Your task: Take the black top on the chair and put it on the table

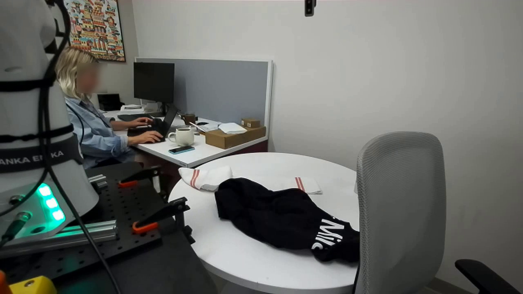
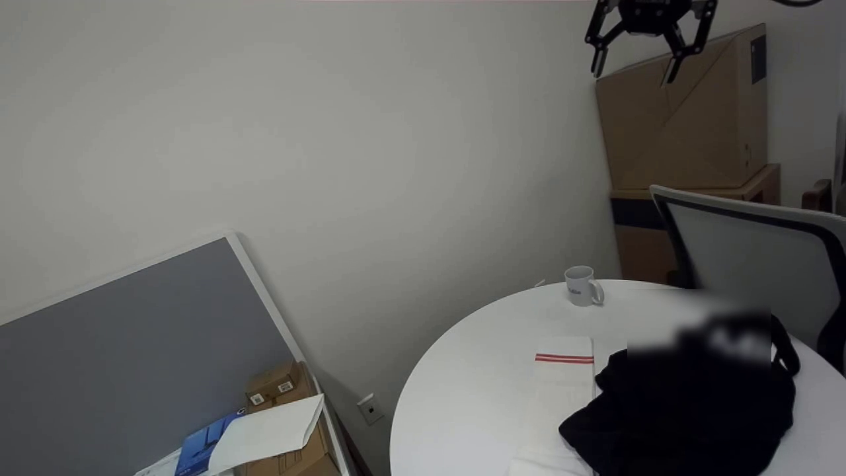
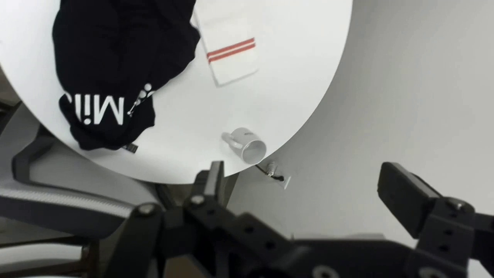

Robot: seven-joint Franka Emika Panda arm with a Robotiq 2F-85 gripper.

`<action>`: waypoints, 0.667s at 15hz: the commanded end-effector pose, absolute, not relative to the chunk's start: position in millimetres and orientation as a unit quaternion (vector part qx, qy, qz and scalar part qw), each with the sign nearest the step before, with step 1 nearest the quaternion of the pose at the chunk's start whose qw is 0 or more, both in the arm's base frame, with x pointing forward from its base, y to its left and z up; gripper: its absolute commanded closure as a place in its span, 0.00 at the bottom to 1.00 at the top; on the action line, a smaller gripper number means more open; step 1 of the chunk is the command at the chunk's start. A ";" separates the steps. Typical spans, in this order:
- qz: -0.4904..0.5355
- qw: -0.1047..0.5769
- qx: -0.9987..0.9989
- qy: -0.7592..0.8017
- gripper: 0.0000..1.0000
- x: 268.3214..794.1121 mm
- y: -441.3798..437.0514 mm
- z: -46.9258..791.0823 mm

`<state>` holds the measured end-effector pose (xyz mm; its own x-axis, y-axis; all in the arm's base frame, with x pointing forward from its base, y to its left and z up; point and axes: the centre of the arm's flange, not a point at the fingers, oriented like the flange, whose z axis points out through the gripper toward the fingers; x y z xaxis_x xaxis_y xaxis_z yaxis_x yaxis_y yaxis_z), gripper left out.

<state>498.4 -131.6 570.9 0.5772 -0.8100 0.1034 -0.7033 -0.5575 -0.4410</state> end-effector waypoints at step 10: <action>0.019 0.228 -0.942 0.247 0.00 358.8 -36.1 487.3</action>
